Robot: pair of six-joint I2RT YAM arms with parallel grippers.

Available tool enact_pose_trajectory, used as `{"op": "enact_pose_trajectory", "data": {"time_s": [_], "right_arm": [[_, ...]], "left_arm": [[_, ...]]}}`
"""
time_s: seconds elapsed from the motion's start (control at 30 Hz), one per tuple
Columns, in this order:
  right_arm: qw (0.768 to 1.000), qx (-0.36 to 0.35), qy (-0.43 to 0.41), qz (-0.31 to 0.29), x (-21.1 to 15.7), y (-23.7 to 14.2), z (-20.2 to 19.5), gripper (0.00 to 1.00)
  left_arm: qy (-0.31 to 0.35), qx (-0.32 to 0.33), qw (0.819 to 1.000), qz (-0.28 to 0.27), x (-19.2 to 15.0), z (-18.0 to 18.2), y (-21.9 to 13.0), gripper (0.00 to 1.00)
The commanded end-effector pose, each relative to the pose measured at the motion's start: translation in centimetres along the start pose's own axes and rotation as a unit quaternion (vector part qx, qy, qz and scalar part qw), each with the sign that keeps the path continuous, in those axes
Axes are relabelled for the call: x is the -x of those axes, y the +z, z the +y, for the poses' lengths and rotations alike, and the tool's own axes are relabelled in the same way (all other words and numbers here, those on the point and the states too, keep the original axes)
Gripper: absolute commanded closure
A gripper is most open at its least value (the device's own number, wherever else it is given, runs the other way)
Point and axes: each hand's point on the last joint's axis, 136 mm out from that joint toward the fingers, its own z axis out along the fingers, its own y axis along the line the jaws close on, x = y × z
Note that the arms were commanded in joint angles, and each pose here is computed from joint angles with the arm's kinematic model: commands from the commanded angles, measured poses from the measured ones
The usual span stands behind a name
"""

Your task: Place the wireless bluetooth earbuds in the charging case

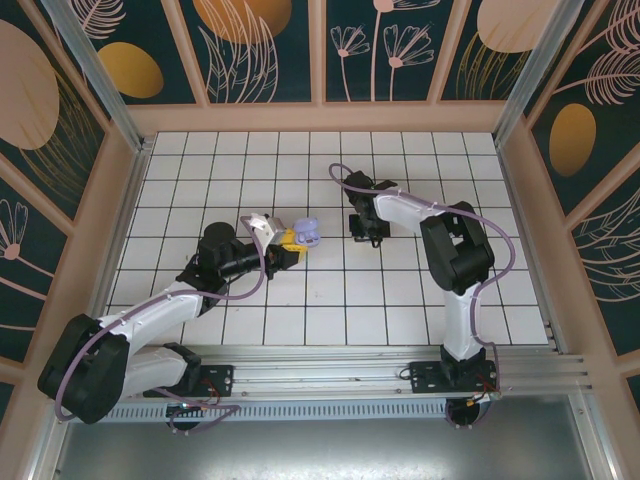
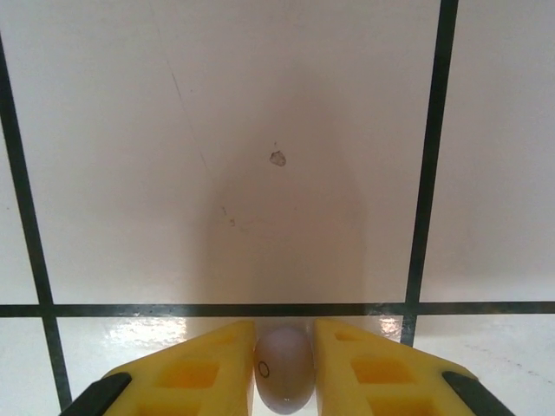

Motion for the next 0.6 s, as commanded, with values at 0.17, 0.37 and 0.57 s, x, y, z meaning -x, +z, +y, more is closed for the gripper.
{"op": "enact_pose_trajectory", "data": {"time_s": [0.17, 0.37, 0.57], "right_arm": [[1.000, -0.019, -0.012, -0.012, 0.3, -2.0, -0.5, 0.85], [0.999, 0.014, -0.009, -0.035, 0.6, -5.2, -0.1, 0.85], [0.993, 0.091, -0.008, -0.081, 0.9, -10.8, 1.2, 0.85]], "left_arm": [[0.028, -0.010, 0.999, -0.022, 1.9, -0.6, -0.2, 0.88], [0.028, -0.009, 0.999, -0.025, 2.3, -0.8, -0.5, 0.88], [0.023, -0.009, 0.999, -0.038, 2.5, -1.2, -1.0, 0.88]]}}
